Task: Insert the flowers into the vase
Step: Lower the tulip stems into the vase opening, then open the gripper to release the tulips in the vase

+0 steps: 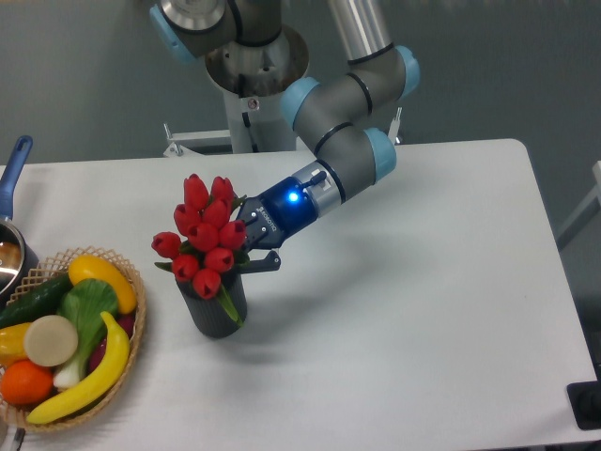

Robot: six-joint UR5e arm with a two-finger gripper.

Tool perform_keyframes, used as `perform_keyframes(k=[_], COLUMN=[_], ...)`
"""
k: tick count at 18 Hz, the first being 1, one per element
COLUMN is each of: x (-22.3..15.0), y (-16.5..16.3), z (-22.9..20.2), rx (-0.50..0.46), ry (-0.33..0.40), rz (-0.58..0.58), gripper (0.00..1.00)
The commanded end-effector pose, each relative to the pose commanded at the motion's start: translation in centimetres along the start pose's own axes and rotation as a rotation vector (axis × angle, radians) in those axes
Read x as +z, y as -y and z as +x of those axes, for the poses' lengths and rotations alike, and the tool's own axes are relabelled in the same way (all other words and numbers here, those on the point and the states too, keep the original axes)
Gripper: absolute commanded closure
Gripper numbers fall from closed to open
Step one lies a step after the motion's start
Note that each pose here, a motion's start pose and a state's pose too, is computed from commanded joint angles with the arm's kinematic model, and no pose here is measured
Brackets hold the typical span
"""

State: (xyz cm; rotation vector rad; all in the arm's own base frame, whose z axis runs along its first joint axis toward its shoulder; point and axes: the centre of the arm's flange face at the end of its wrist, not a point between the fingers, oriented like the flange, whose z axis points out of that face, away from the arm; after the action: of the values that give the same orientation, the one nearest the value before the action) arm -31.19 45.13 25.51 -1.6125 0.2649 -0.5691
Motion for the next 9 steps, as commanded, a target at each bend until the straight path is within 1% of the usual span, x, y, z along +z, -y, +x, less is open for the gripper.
perform_keyframes(k=[2, 3, 4, 5, 6, 7, 9], x=[0.01, 0.01, 0.01, 0.01, 0.01, 0.01, -0.07], y=[-0.24, -0.31, -0.45, -0.38, -0.39, -0.39, -0.30], z=[-0.03, -0.06, -0.11, -0.15, -0.15, -0.15, -0.15], rx=[-0.003, 0.001, 0.012, 0.027, 0.032, 0.034, 0.037], ry=[0.000, 0.000, 0.000, 0.000, 0.000, 0.000, 0.002], rz=[-0.005, -0.005, -0.005, -0.003, -0.003, -0.003, -0.003], gripper=[0.69, 0.68, 0.62, 0.53, 0.41, 0.34, 0.32])
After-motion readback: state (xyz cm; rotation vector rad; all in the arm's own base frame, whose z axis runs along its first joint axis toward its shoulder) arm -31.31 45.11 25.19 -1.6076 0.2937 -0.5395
